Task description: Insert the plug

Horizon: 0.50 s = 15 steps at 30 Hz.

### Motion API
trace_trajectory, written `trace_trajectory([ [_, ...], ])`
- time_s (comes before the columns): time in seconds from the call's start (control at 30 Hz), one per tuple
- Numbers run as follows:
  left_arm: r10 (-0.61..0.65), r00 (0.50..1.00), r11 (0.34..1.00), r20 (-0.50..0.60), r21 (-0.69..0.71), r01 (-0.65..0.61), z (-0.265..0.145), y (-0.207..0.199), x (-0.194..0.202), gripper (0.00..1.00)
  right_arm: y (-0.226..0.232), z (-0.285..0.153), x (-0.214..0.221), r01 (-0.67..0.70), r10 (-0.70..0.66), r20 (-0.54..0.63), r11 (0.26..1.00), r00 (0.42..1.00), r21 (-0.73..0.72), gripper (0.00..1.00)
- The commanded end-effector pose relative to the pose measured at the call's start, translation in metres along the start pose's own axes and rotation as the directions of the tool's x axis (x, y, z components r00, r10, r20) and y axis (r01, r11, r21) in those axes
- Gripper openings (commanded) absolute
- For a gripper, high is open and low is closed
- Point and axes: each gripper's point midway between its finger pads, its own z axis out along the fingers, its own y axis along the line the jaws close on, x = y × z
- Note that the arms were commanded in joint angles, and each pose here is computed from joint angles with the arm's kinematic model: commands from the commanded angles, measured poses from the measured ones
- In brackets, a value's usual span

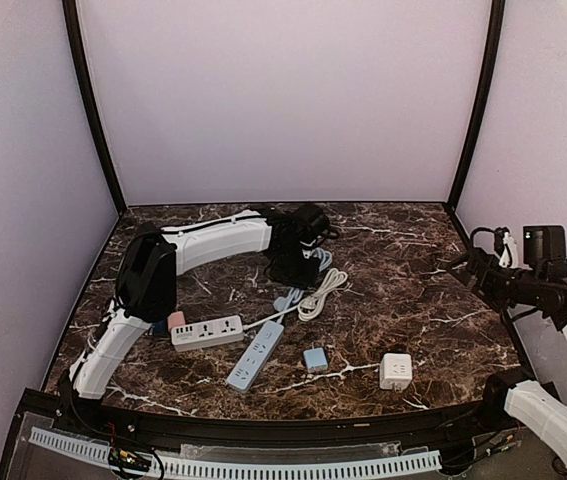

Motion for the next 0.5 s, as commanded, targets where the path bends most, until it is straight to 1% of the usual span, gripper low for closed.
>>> trace_trajectory([
  [0.0,-0.192,0.98,0.955,0.059,0.24,0.173,0.009,-0.057,-0.036,0.01,-0.004,0.004,-0.004,0.01,-0.01,0.001,0.999,1.0,0.031,0.98],
  [0.03,-0.219,0.973,0.946,0.073,0.26,0.193,0.004,-0.061,-0.044,0.01,-0.005,0.004,-0.005,0.01,-0.01,-0.001,0.999,1.0,0.035,0.98],
  [0.07,-0.228,0.971,0.944,0.066,0.258,0.204,0.012,-0.062,-0.043,0.01,-0.004,0.004,-0.006,0.012,-0.012,0.002,0.999,1.0,0.036,0.98],
  [0.1,-0.245,0.967,0.94,0.073,0.263,0.219,0.012,-0.063,-0.046,0.01,-0.003,0.004,-0.008,0.014,-0.014,0.004,0.999,1.0,0.036,0.98],
  [0.17,-0.258,0.963,0.943,0.074,0.238,0.234,0.017,-0.058,-0.045,0.03,-0.003,0.004,-0.009,0.017,-0.017,0.009,0.999,1.0,0.039,0.99],
  [0.2,-0.26,0.962,0.944,0.077,0.228,0.237,0.018,-0.054,-0.045,0.04,-0.003,0.003,-0.01,0.022,-0.022,0.01,0.999,1.0,0.041,0.98],
  [0.27,-0.25,0.966,0.951,0.068,0.207,0.231,0.018,-0.048,-0.042,0.09,-0.006,0.003,-0.009,0.029,-0.03,0.015,0.998,0.999,0.052,0.99],
  [0.3,-0.237,0.97,0.956,0.057,0.19,0.223,0.018,-0.044,-0.039,0.15,-0.009,0.003,-0.008,0.03,-0.031,0.014,0.998,0.999,0.063,0.98],
  [0.33,-0.23,0.972,0.96,0.055,0.178,0.217,0.017,-0.042,-0.037,0.19,-0.012,0.004,-0.007,0.029,-0.03,0.013,0.997,0.999,0.074,0.98],
  [0.37,-0.209,0.977,0.966,0.05,0.164,0.198,0.014,-0.039,-0.034,0.29,-0.014,0.004,-0.005,0.028,-0.029,0.009,0.996,1.0,0.081,0.99],
  [0.4,-0.2,0.978,0.97,0.053,0.15,0.19,0.012,-0.036,-0.033,0.35,-0.016,0.005,-0.003,0.029,-0.03,0.007,0.996,1.0,0.085,0.99],
  [0.43,-0.182,0.982,0.975,0.052,0.141,0.173,0.006,-0.033,-0.031,0.45,-0.018,0.005,-0.001,0.026,-0.027,0.007,0.996,1.0,0.086,0.99],
  [0.47,-0.174,0.983,0.977,0.052,0.135,0.166,0.004,-0.032,-0.03,0.5,-0.019,0.006,0.0,0.024,-0.024,0.006,0.996,1.0,0.088,0.99],
])
